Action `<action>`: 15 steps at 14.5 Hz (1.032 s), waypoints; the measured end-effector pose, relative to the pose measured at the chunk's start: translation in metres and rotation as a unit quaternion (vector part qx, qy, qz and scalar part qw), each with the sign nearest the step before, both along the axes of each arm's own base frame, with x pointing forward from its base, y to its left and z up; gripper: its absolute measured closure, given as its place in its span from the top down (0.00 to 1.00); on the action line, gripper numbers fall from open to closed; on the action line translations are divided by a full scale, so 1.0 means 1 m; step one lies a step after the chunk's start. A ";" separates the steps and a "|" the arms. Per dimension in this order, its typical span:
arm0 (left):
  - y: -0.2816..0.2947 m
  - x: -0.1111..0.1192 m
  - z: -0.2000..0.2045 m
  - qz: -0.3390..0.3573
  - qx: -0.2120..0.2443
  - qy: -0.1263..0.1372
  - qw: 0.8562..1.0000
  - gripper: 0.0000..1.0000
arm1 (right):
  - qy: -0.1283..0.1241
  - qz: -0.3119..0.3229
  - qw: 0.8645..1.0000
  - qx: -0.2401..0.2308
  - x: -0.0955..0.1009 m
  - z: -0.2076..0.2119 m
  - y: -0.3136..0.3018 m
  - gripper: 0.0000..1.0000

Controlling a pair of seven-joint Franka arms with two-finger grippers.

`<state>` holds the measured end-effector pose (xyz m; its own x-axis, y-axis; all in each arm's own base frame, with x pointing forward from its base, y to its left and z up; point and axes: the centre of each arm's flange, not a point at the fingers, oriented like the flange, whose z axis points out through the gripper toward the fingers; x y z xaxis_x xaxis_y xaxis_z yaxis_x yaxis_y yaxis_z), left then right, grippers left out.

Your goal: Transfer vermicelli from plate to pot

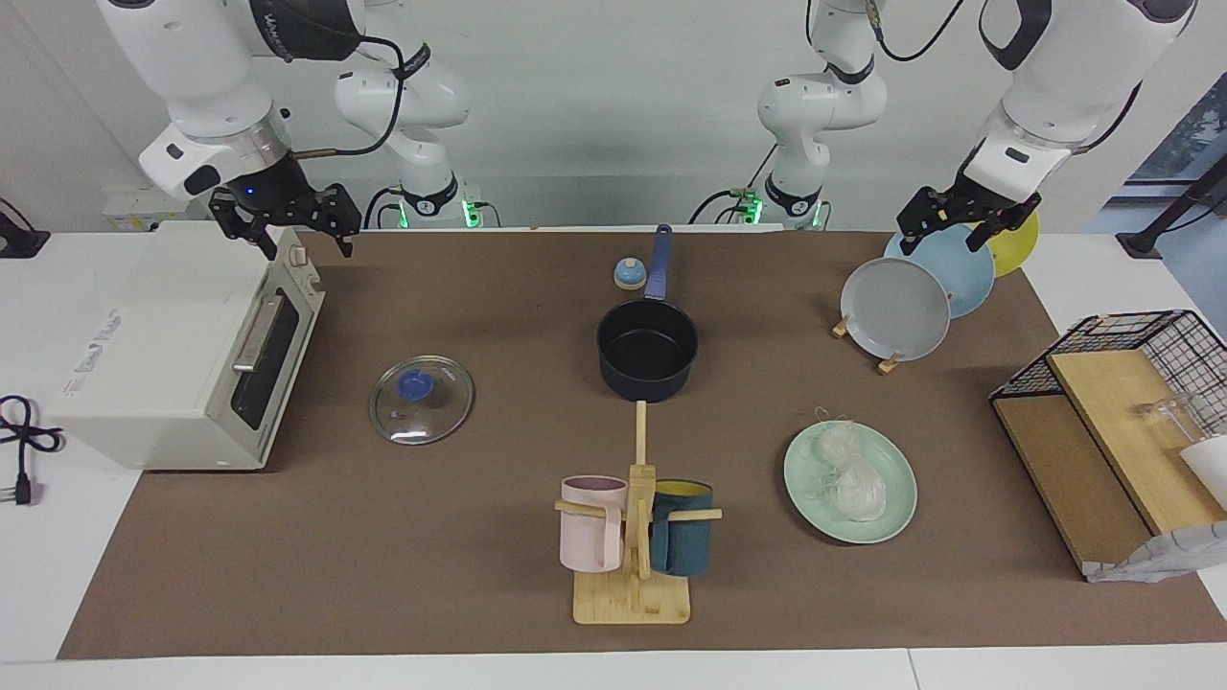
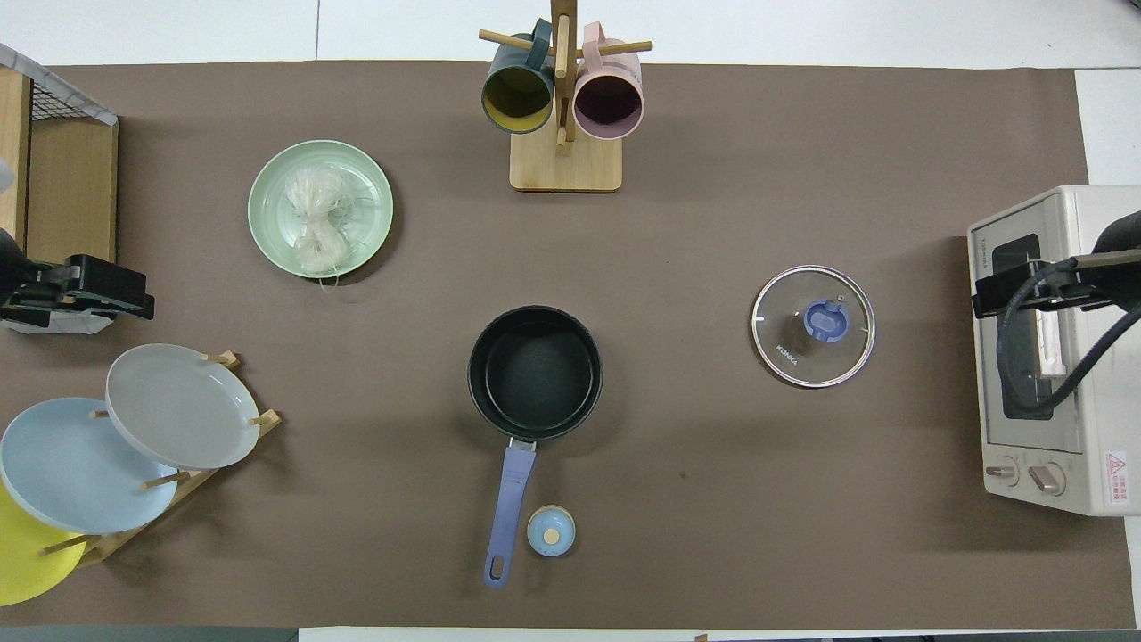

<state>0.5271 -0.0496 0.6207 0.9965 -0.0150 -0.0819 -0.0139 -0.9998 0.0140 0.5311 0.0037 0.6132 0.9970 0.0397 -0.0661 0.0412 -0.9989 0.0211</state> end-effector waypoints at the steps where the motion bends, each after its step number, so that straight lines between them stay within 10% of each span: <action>1: 0.000 0.000 0.000 0.000 0.000 0.000 1.000 1.00 | 0.000 0.000 1.000 0.000 0.000 0.000 0.000 1.00; 9: -0.001 0.003 0.005 -0.001 -0.002 -0.017 1.000 1.00 | -0.001 0.000 1.000 0.000 0.000 0.000 0.000 1.00; 15: -0.009 0.029 -0.019 -0.002 -0.021 -0.036 0.999 1.00 | -0.052 0.007 0.999 0.012 0.015 -0.036 0.041 1.00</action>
